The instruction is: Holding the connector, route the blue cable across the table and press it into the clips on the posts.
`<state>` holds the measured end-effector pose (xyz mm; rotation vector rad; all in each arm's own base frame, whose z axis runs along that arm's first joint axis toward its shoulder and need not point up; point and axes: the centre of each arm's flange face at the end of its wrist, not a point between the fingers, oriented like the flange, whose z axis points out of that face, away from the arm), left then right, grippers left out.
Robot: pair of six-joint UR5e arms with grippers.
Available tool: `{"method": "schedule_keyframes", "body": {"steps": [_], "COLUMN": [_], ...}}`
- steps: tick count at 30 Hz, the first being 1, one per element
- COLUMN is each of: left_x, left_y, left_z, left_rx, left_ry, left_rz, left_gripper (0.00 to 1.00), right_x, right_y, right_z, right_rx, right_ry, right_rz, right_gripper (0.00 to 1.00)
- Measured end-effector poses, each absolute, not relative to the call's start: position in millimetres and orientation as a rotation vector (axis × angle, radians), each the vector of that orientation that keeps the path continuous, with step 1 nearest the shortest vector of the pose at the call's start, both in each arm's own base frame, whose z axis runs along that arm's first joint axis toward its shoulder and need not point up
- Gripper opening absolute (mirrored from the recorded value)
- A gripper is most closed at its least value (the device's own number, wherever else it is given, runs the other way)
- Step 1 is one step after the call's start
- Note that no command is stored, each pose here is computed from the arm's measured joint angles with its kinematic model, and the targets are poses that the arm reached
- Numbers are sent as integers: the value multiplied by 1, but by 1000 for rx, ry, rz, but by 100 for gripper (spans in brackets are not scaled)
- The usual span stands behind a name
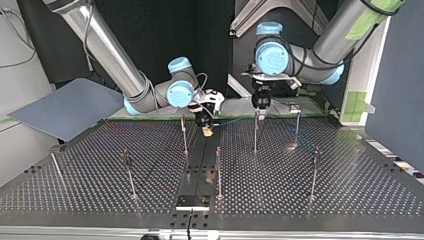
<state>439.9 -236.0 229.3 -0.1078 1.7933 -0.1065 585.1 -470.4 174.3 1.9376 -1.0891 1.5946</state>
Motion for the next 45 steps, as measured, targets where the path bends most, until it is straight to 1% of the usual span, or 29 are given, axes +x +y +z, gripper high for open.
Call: {"method": "schedule_keyframes", "body": {"steps": [6,14,24,35,45], "left_x": [437,441,458,474,500], "left_y": [-261,-277,-291,-309,-311], "left_z": [216,198,211,179,195], "left_rx": [-101,-73,-81,-62,-108], "left_ry": [1782,1804,1771,1805,1752], "left_rz": [-154,-140,-150,-154,-168], "left_gripper": [100,100,100,100,100], "right_x": [584,580,579,578,578], "right_y": [-472,-477,-478,-480,-480], "right_z": [174,174,174,173,173], "right_rx": [1935,1927,1924,1920,1921], "right_ry": [-1092,-1097,-1100,-1101,-1099], "right_rz": [1593,1590,1589,1589,1593], "right_gripper": [0,0,0,0,0]}}
